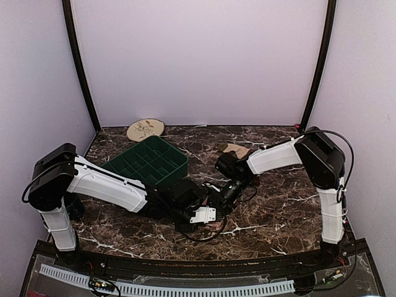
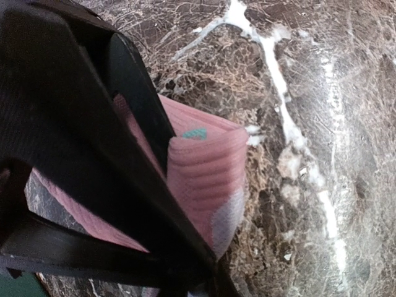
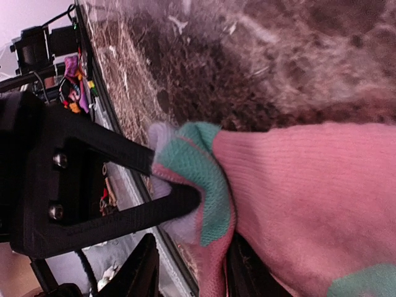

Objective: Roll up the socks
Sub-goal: Pass from the right arm to the left, then adjust the sock at the center of the board, then roll the sock at the center of the board.

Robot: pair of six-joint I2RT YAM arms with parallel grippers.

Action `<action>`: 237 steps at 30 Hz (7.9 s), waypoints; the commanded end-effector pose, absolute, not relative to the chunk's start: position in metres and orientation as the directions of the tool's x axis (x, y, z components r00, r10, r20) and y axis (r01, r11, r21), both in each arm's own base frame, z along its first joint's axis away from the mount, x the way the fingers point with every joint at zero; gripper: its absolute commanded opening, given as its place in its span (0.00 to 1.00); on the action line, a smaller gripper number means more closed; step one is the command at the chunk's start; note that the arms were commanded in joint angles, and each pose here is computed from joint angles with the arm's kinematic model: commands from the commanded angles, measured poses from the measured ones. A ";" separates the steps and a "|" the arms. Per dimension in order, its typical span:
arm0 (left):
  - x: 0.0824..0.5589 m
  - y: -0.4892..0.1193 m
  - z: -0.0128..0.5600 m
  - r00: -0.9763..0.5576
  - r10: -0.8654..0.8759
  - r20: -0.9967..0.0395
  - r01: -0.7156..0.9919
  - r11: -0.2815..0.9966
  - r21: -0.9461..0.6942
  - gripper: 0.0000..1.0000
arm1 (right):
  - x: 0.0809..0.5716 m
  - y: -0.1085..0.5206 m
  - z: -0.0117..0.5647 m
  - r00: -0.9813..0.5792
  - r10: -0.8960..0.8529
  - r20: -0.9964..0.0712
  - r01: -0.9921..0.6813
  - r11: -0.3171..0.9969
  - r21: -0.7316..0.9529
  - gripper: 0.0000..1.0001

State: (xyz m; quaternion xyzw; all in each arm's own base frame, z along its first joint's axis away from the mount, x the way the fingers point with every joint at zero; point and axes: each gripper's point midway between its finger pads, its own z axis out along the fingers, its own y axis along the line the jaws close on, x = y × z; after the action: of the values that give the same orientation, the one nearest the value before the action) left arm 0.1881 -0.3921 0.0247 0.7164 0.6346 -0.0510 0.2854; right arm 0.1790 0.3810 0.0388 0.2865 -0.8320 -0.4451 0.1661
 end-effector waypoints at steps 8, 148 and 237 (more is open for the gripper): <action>0.146 -0.377 -0.001 0.128 0.910 -0.395 0.991 -0.107 0.076 0.11 | 0.195 0.361 0.036 -0.830 -0.556 -0.047 -0.390 0.518 0.761 0.40; 0.185 -0.401 0.017 0.166 0.915 -0.368 0.946 -0.043 0.320 0.27 | 0.241 0.347 -0.015 -0.788 -0.616 -0.017 -0.587 0.742 0.324 0.15; 0.132 -0.389 0.043 -0.137 0.956 -0.258 0.925 0.031 -0.378 0.03 | 0.195 0.253 0.086 -0.824 -0.256 -0.505 -0.459 0.824 0.331 0.60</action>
State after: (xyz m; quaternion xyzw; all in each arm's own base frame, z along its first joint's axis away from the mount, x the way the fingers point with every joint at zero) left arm 0.1391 -0.3882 0.0399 0.6589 0.7182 -0.2232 -0.0149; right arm 0.2018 0.2504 0.0807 0.1937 -0.9390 -0.2214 -0.1783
